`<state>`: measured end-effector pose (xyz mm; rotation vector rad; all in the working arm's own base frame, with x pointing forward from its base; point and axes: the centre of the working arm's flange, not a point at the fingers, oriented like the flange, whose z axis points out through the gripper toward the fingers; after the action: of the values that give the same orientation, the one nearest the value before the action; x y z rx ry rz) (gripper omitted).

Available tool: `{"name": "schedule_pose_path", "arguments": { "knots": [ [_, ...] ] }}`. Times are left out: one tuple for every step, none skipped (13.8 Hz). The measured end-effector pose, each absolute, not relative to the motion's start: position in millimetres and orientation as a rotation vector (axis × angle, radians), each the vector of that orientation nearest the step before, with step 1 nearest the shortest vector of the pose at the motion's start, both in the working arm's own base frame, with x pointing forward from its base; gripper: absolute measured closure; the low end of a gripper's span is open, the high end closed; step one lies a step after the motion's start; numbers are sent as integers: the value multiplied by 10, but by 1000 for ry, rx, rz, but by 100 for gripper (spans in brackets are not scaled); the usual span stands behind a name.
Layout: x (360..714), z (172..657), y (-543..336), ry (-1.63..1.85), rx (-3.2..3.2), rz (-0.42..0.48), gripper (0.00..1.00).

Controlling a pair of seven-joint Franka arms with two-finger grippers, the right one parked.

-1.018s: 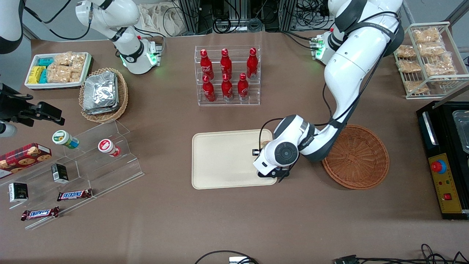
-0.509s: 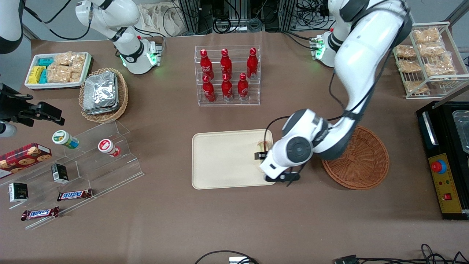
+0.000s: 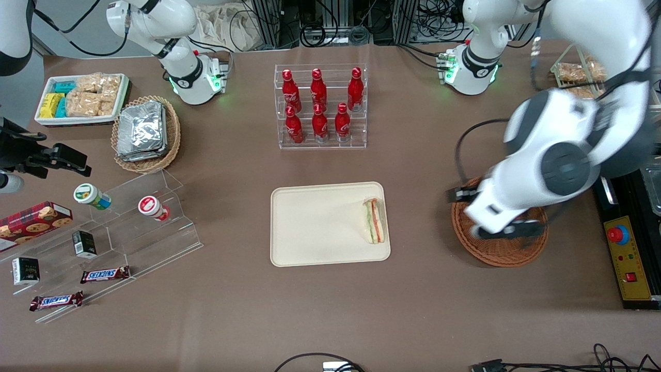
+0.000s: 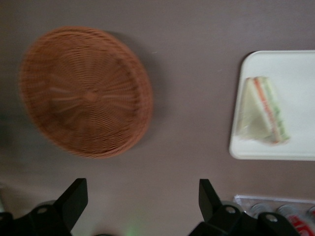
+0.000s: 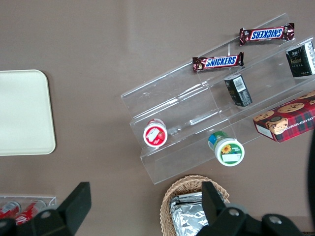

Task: Place sandwich from basket to tray

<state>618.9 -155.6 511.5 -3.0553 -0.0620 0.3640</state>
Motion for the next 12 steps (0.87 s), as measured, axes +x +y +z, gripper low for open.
{"name": "schedule_pose_path", "arguments": {
  "knots": [
    [6130,5296,-1305,-62,-3045,375,0],
    [6047,5461,-1078,-54,-3033,398,0],
    [5950,5617,-891,-46,-3021,422,0],
    [5856,5753,-741,-42,-3012,438,0],
    [5779,5855,-643,-42,-3006,437,0],
    [5722,5907,-600,-48,-3001,430,0],
    [5680,5914,-573,-58,-2995,434,0],
    [5654,5893,-545,-66,-2989,444,0],
    [5636,5858,-514,-75,-2983,457,0],
    [5619,5816,-478,-85,-2978,468,0],
    [5601,5771,-425,-102,-2982,471,0],
    [5572,5735,-377,-116,-2995,467,0]
  ]
}}
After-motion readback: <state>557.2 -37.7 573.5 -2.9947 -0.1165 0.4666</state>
